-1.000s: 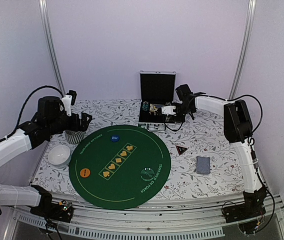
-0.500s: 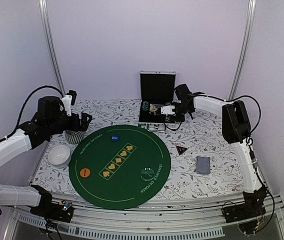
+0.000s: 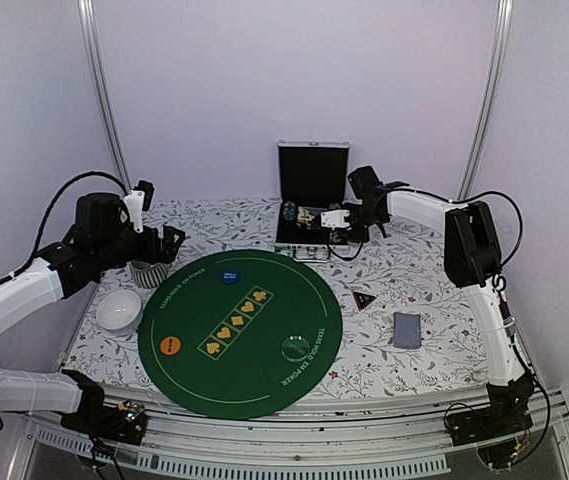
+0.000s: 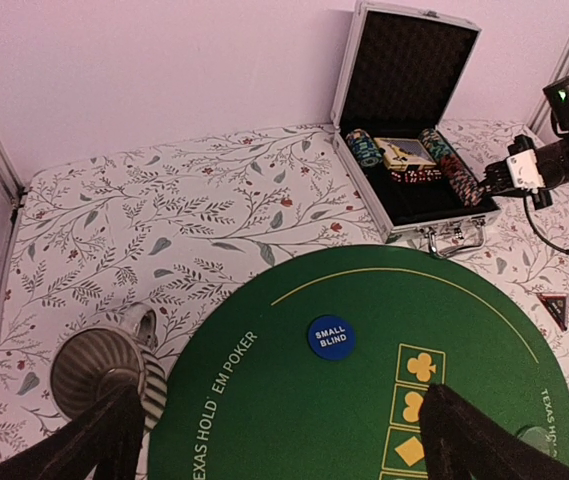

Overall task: Distribute texas hold em gaming equipment
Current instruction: Move the chip case to the center of the board.

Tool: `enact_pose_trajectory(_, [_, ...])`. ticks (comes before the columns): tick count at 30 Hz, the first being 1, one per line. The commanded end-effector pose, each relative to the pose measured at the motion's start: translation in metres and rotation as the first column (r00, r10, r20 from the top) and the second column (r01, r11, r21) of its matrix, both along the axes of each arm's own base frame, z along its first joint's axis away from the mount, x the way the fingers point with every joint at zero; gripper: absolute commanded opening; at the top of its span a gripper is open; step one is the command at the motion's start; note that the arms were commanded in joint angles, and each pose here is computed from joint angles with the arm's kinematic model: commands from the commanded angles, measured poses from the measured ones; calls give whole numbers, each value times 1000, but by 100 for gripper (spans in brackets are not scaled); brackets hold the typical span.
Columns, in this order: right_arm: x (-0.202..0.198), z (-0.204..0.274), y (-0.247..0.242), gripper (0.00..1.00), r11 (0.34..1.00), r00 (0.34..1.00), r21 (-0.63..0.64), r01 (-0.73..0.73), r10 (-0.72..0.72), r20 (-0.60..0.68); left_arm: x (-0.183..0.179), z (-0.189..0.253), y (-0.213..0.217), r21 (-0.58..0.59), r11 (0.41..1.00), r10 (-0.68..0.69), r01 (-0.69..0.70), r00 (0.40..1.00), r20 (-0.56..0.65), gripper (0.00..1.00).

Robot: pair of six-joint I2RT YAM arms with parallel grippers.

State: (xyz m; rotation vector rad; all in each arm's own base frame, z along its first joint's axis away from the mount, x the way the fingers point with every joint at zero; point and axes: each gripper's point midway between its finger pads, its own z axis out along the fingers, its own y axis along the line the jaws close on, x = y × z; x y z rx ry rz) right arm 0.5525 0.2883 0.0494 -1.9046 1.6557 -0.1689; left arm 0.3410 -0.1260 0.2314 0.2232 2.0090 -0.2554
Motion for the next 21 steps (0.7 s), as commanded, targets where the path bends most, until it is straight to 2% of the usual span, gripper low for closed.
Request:
enact_pose_trajectory(1, [-57, -74, -6, 9, 995, 968, -85, -44, 21, -250, 1, 0, 2, 4, 1000, 1, -1, 1000, 11, 98])
enact_pose_trajectory(7, [-52, -56, -3, 5, 998, 976, -62, -23, 9, -219, 1, -1, 2, 3, 1000, -3, 3, 1000, 10, 98])
enact_pose_trajectory(10, [-44, -47, -1, 17, 999, 984, -47, -16, 7, -178, 1, 0, 2, 2, 1000, -2, 2, 1000, 11, 98])
enact_pose_trajectory(16, [-26, -29, 10, 18, 1000, 995, 15, 12, -10, -101, 0, 0, 2, 2, 1000, -2, 2, 1000, 12, 98])
enact_pose_trajectory(18, [-21, -18, 15, 26, 998, 997, 56, 24, -20, -78, 1, 0, 2, 2, 1000, -4, 4, 1000, 12, 98])
enact_pose_trajectory(21, [-10, 4, 23, 30, 988, 997, 138, 69, -64, -43, 0, 0, 1, -2, 1000, -6, 6, 1000, 11, 98])
